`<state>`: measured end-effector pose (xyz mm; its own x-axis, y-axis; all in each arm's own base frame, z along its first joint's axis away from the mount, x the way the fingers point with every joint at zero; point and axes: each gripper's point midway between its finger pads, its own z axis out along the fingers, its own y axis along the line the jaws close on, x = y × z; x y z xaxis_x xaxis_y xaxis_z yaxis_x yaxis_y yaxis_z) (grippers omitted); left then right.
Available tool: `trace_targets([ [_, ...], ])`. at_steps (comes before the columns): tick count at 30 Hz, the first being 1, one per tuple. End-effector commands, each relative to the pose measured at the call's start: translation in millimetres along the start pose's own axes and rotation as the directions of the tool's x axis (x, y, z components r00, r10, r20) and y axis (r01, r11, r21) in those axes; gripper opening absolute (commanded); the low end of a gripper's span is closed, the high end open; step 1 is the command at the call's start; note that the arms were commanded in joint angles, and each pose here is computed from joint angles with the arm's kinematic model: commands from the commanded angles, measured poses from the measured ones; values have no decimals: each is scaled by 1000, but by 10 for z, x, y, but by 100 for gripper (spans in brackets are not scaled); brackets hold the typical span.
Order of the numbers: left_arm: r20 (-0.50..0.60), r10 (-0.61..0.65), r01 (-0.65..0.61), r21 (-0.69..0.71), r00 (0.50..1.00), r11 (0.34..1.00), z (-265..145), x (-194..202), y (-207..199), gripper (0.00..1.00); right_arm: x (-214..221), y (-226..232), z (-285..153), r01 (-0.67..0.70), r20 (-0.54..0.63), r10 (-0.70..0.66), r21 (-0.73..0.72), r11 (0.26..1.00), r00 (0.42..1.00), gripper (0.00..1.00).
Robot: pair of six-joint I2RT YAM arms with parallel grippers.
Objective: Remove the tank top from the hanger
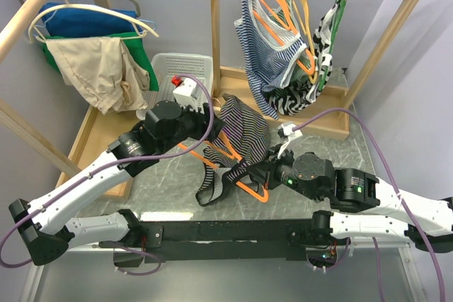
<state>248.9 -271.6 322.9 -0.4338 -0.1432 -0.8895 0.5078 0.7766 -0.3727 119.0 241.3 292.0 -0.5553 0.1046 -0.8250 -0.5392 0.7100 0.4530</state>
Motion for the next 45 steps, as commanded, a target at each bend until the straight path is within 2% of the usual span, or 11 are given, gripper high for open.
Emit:
trace_targets([
  [1, 75, -1, 0, 12, 997, 1000, 12, -189, -54, 62, -186, 173, -38, -34, 66, 39, -75, 997, 997, 0],
  [8, 123, -5, 2, 23, 992, 1000, 16, -319, -95, 53, -187, 196, -36, -31, 62, 36, -83, 996, 997, 0],
  [18, 71, -4, 3, 5, 998, 1000, 75, -145, -41, 50, -225, 192, -91, -40, 78, 47, -96, 995, 996, 0],
  [21, 72, -9, 8, 5, 997, 1000, 87, -112, -26, 42, -232, 196, -100, -40, 80, 48, -100, 994, 996, 0],
  [24, 75, -8, 7, 10, 997, 1000, 95, -116, -35, 24, -234, 193, -99, -38, 81, 46, -99, 994, 996, 0],
  [29, 63, -5, 4, 19, 998, 1000, 129, -98, -59, 18, -230, 190, -105, -40, 80, 48, -100, 994, 996, 0],
  [33, 64, -10, 8, 20, 998, 1000, 137, -103, -65, 1, -218, 183, -106, -40, 79, 48, -101, 994, 996, 0],
  [36, 73, -5, 4, 7, 997, 1000, 137, -142, -47, 1, -212, 180, -102, -41, 74, 49, -96, 995, 996, 0],
  [39, 80, 6, -4, -23, 997, 1000, 137, -171, -4, 1, -255, 77, -112, -81, 74, 82, -17, 997, 994, 21],
  [40, 80, 11, -8, -38, 997, 999, 150, -173, 21, 1, -201, -28, -119, -93, 52, 91, 44, 995, 994, 36],
  [45, 85, 32, -15, -188, 996, 982, 171, -171, 286, 1, -481, -419, -375, -200, 162, 162, 259, 945, 973, 59],
])
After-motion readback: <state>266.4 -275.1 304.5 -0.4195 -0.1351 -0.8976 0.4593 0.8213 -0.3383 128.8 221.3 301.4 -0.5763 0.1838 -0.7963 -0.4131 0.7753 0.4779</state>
